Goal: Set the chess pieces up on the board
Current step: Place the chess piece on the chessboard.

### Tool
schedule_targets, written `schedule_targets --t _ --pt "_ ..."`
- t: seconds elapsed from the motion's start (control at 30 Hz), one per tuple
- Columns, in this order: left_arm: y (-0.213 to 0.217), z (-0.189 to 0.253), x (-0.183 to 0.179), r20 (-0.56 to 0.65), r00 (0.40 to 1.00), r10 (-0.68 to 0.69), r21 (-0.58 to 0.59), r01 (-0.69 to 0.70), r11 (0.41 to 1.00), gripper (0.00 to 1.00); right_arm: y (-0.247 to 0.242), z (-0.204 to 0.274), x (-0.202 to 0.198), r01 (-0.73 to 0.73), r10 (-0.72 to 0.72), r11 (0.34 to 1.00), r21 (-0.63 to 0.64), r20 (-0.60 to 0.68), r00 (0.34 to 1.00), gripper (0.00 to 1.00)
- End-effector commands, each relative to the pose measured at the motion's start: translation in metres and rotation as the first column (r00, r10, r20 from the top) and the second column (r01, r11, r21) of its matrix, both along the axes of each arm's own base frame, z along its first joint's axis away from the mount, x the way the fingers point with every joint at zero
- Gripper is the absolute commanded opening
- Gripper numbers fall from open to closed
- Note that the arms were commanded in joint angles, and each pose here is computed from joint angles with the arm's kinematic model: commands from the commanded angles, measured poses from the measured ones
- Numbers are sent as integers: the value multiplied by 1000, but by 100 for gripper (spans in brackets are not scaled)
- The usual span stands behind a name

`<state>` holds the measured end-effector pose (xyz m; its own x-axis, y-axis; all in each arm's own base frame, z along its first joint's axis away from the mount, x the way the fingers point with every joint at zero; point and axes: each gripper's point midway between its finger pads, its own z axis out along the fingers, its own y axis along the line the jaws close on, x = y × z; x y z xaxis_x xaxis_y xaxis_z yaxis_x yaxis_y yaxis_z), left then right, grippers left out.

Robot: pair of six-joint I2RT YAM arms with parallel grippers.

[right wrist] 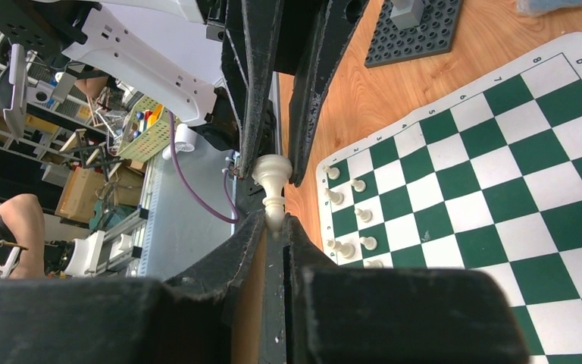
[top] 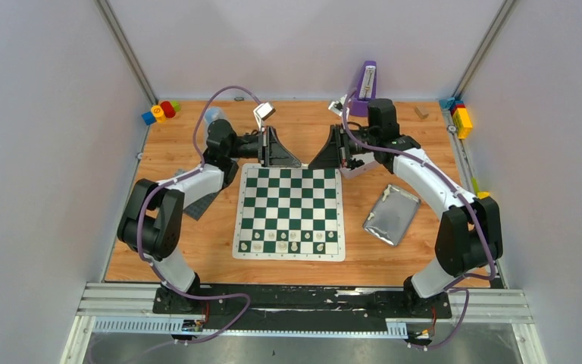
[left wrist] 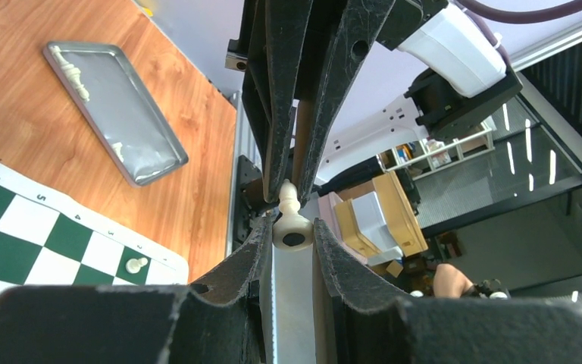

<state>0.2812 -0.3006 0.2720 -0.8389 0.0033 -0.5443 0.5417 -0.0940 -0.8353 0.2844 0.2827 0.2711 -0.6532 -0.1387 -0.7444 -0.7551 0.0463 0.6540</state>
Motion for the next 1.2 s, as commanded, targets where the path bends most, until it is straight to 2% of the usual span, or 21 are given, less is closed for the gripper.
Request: schedule_targets --t 0.0,0.37,0.7,1.17 --pt "2 -2 -6 69 998 0 23 -2 1000 19 -2 34 -1 -19 14 999 45 123 992 3" --pt "-2 -13 -10 70 997 -15 82 9 997 24 -4 38 -3 -13 6 999 42 160 987 2" --pt "-1 -11 -10 80 997 -22 113 13 994 40 -10 33 -15 -14 9 1000 23 195 981 0" --pt "8 -5 -13 145 989 -16 145 -5 989 47 -21 5 -9 81 -55 994 -76 295 954 0"
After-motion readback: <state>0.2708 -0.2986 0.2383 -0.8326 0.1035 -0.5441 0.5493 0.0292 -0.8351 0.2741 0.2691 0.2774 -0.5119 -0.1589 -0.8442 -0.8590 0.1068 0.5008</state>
